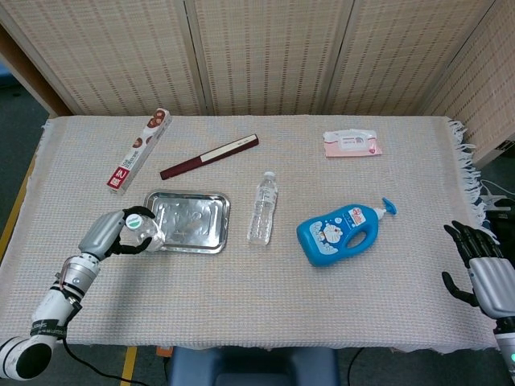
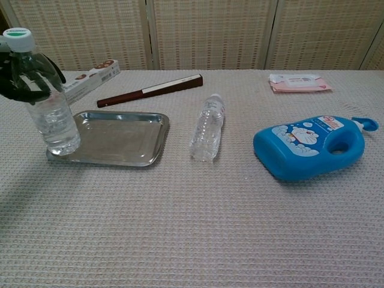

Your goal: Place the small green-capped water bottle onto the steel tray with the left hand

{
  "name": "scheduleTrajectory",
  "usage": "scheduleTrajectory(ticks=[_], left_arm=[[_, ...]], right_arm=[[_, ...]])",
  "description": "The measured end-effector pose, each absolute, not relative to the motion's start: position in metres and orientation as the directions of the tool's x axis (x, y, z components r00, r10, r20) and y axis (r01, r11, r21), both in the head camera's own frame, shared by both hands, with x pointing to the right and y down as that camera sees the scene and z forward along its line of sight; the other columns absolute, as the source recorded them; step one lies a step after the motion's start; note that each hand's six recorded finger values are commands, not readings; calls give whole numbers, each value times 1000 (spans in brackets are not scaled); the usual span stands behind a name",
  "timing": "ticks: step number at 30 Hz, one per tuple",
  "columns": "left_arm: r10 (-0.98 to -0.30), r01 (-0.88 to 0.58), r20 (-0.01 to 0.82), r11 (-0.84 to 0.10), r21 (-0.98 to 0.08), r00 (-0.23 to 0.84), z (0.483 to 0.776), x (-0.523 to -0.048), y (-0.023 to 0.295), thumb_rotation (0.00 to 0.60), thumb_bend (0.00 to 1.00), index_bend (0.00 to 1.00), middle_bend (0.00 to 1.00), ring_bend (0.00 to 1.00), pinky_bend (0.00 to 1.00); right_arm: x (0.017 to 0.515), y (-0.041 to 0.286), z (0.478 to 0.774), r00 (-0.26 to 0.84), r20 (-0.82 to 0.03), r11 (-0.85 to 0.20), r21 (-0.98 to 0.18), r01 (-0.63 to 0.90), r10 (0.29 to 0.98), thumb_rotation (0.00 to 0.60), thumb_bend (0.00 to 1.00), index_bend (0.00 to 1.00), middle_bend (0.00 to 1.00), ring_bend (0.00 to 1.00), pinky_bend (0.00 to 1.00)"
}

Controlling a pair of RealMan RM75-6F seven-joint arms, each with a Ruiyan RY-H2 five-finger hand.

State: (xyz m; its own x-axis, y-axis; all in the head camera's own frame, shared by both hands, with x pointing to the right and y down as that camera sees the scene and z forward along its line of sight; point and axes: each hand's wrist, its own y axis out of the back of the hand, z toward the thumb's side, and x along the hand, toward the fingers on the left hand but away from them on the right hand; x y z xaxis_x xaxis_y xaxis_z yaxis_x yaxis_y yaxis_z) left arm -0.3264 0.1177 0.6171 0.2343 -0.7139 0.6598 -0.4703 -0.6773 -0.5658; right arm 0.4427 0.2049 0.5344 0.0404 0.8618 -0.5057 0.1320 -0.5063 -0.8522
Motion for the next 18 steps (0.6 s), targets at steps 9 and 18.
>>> scheduleTrajectory(ticks=[9,18], left_arm=[[-822,-464,530,-560,-686,208,578,-330,54,600,399,567,644,526,470],[-841,-465,495,-535,-705,217,556,-326,44,600,399,572,649,530,473]], right_arm=[[443,206,535,38,-513,-514,-848,128,857,600,184,0,0,0,67],[443,206,534,38,-512,-513,-849,127,858,600,184,0,0,0,67]])
